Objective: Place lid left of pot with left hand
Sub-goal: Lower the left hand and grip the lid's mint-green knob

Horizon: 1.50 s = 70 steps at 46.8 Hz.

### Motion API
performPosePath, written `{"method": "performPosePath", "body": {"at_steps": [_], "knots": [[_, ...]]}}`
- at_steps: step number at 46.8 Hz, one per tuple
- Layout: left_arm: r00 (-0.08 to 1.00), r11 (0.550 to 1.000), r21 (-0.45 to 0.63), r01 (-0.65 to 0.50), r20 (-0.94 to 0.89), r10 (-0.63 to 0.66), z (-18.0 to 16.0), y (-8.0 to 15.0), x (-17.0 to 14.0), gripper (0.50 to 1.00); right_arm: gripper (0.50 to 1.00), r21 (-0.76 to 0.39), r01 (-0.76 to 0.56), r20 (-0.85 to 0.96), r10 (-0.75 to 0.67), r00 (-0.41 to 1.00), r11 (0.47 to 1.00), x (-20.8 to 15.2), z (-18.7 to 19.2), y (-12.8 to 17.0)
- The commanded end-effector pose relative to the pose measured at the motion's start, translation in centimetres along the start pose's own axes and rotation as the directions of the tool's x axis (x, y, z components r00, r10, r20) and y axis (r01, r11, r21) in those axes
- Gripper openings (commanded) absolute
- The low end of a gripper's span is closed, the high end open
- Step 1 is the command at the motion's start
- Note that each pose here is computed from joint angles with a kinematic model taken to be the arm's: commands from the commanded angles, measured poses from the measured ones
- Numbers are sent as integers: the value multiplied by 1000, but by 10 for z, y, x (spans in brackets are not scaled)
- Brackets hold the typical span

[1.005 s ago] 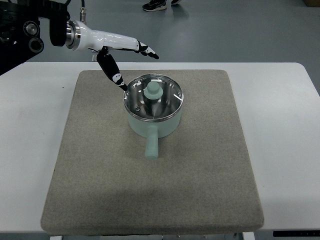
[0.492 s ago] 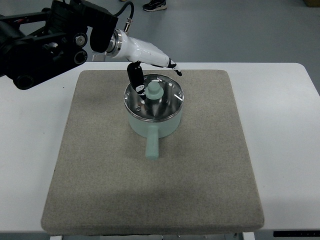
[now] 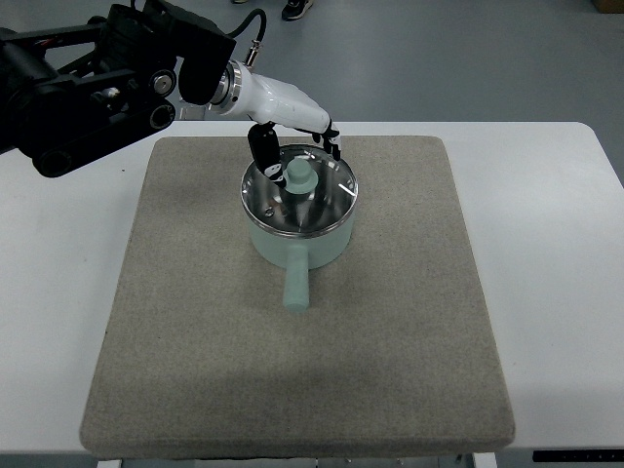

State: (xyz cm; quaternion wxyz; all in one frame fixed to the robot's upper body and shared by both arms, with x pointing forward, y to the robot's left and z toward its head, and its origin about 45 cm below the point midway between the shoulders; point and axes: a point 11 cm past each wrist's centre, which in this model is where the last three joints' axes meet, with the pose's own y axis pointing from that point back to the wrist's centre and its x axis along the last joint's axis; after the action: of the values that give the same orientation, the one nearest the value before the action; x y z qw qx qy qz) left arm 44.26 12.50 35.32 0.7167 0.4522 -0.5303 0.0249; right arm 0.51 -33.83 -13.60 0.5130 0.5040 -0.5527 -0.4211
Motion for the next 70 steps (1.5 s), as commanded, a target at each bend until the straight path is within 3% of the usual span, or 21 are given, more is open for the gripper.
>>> {"method": "performPosePath", "body": {"at_steps": [1, 15, 21, 30, 34, 70], "knots": [[1000, 1000, -1, 2, -2, -2, 0, 0, -1, 776, 924, 0, 1, 0, -1, 1000, 1000, 0, 0, 0], [1000, 1000, 8, 12, 29, -12, 1, -1, -4, 669, 924, 0, -1, 0, 1, 1000, 1000, 0, 0, 0], [999, 1000, 8, 11, 30, -11, 1, -1, -3, 660, 924, -1, -1, 0, 1, 1000, 1000, 0, 1, 0], [999, 1000, 4, 9, 33, -9, 3, -1, -3, 570, 924, 0, -1, 1, 1, 1000, 1000, 0, 0, 0], [999, 1000, 5, 8, 36, -9, 2, -1, -2, 500, 924, 0, -1, 0, 1, 1000, 1000, 0, 0, 0], [998, 999, 12, -41, 44, 41, 1, 5, 9, 500, 924, 0, -1, 1, 1, 1000, 1000, 0, 0, 0]]}}
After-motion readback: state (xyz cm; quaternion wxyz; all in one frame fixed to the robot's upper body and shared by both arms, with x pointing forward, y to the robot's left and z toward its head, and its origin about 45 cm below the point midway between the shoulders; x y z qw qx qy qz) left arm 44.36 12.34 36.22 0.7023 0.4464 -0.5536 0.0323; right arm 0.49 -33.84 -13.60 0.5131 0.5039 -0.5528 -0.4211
